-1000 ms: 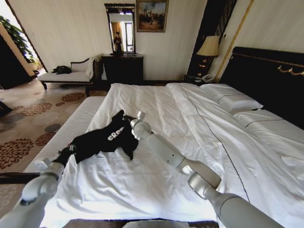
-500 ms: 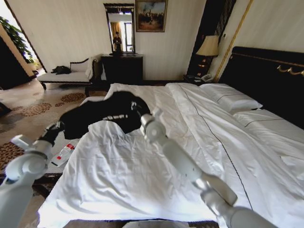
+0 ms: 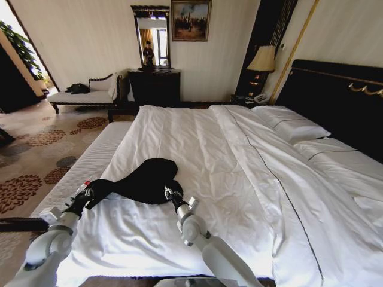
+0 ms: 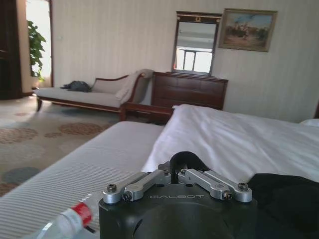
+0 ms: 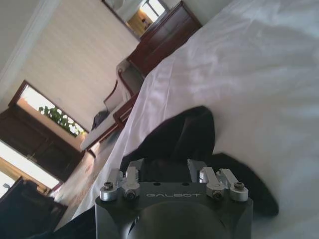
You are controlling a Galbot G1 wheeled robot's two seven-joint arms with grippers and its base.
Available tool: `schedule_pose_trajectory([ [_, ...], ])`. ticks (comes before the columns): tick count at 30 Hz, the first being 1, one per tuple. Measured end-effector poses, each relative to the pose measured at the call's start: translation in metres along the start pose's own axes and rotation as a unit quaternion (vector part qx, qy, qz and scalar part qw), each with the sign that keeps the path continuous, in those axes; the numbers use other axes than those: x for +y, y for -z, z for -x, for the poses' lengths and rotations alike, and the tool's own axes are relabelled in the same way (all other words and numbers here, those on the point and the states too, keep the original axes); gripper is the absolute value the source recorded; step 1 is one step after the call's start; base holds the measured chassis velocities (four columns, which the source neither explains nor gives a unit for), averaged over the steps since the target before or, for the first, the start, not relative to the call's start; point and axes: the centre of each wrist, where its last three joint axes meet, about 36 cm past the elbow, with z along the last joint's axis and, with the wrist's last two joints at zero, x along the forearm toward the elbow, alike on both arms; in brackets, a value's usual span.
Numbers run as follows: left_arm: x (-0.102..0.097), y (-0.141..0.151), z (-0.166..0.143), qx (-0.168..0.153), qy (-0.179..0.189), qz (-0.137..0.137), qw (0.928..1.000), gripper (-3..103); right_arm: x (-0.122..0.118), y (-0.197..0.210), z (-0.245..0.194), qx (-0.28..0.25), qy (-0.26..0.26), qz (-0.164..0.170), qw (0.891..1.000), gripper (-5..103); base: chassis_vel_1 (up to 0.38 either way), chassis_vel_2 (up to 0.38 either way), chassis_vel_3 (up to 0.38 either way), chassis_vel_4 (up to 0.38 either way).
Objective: Fold the clothes on the bed.
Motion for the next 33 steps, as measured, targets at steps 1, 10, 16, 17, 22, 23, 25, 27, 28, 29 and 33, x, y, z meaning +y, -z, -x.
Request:
schedule_pose_trajectory([
  [1,0.000,0.000,0.000,0.000,0.000,0.000,1.0000,1,0.000,0.000,0.000,0.000,0.000,0.000,1.000,46,0.000,0.000,0.000,0.000],
  [10,0.039,-0.045,-0.038,0.026,0.029,0.116,0.9925,1,0.001,0.034,0.027,-0.004,-0.053,-0.027,0.998,89,0.000,0.000,0.000,0.000],
  [16,0.056,-0.050,-0.042,0.019,0.054,0.118,0.9914,1,0.006,0.037,0.044,0.015,-0.047,-0.068,0.996,99,0.000,0.000,0.000,0.000],
  [17,0.063,-0.046,-0.041,0.015,0.062,0.116,0.9912,1,0.009,0.040,0.050,0.016,-0.036,-0.081,0.996,100,0.000,0.000,0.000,0.000],
  [22,0.082,-0.029,-0.039,-0.001,0.083,0.116,0.9898,1,0.012,0.053,0.077,0.013,0.028,-0.143,0.989,100,0.000,0.000,0.000,0.000],
  [23,0.084,-0.026,-0.038,-0.005,0.085,0.116,0.9896,1,0.012,0.056,0.085,0.015,0.054,-0.159,0.986,100,0.000,0.000,0.000,0.000],
  [25,0.085,-0.024,-0.038,-0.008,0.085,0.116,0.9895,1,0.011,0.058,0.090,0.019,0.075,-0.170,0.983,100,0.000,0.000,0.000,0.000],
  [27,0.086,-0.022,-0.037,-0.012,0.087,0.114,0.9896,1,0.012,0.060,0.102,0.036,0.113,-0.188,0.975,100,0.000,0.000,0.000,0.000],
  [28,0.086,-0.021,-0.037,-0.014,0.087,0.113,0.9897,1,0.013,0.061,0.106,0.044,0.126,-0.192,0.972,100,0.000,0.000,0.000,0.000],
  [29,0.086,-0.021,-0.037,-0.014,0.087,0.113,0.9897,1,0.013,0.061,0.106,0.044,0.126,-0.192,0.972,100,0.000,0.000,0.000,0.000],
  [33,0.089,-0.015,-0.036,-0.025,0.090,0.106,0.9900,1,0.025,0.058,0.113,0.078,0.158,-0.186,0.967,100,0.000,0.000,0.000,0.000],
])
